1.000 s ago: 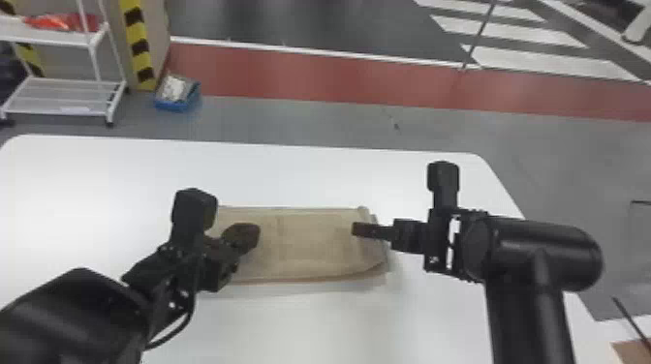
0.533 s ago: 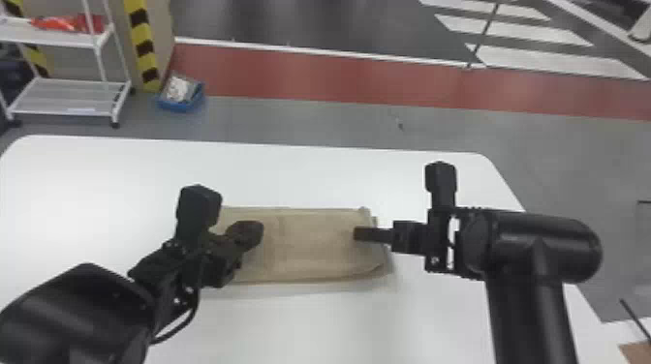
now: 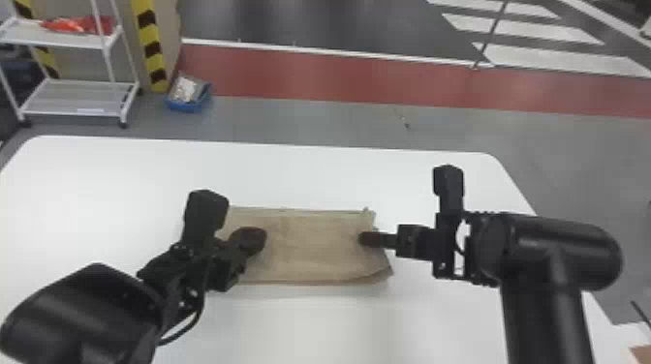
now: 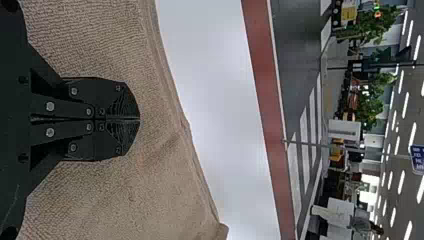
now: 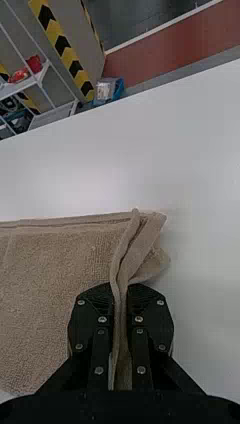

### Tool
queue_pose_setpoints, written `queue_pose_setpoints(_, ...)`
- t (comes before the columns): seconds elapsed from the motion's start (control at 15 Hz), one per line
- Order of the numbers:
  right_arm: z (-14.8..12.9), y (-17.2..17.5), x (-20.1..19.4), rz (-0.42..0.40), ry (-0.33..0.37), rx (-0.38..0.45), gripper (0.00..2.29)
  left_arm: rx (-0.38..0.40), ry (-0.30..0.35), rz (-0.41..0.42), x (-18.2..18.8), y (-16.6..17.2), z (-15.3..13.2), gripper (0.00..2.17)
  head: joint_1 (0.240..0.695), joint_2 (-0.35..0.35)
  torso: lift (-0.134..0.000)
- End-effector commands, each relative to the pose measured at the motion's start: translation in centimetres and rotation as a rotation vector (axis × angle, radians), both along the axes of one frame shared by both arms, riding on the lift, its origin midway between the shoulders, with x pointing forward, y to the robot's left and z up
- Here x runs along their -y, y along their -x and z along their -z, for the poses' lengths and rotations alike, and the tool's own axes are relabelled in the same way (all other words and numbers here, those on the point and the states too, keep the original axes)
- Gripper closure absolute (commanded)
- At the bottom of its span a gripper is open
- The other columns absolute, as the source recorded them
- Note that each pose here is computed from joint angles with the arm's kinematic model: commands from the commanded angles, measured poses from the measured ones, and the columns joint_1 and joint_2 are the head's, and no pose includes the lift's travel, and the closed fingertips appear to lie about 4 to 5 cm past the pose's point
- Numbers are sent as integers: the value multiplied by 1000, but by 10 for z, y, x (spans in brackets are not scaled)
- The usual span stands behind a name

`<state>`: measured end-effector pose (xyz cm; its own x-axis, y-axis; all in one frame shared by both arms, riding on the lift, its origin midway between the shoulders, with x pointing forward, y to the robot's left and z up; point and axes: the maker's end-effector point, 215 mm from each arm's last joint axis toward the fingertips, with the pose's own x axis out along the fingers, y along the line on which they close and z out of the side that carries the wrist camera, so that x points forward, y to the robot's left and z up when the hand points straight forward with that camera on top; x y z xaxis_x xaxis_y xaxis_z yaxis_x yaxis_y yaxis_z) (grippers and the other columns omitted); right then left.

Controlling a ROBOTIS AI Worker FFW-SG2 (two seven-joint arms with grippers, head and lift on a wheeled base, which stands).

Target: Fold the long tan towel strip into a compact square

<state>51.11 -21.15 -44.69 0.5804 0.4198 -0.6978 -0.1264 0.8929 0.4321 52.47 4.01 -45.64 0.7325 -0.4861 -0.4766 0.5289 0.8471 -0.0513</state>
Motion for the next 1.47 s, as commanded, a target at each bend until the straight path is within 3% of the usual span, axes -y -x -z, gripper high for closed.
queue_pose_setpoints(0.0,-14,5,0,3,-23,22,1035,-2,1,5,4,1,1,1973,695,-182,-124)
queue_pose_setpoints(0.13,-25,10,-7,-8,-75,30,1035,-6,6,14,11,5,2,1973,695,-183,-124)
queue_pose_setpoints(0.4,-49,14,-12,-20,-104,70,1058,-16,33,7,8,9,1,1973,695,-186,-124)
queue_pose_setpoints(0.47,-57,11,-6,-6,-118,84,1058,6,59,11,7,9,-15,1973,695,-186,-124)
queue_pose_setpoints(0.87,-73,11,14,35,-155,85,1055,30,56,-48,-49,-3,-30,1973,695,-165,-124)
queue_pose_setpoints(1.4,-103,11,-9,-4,-218,125,1055,-44,-19,-19,-46,10,23,1973,695,-135,-124)
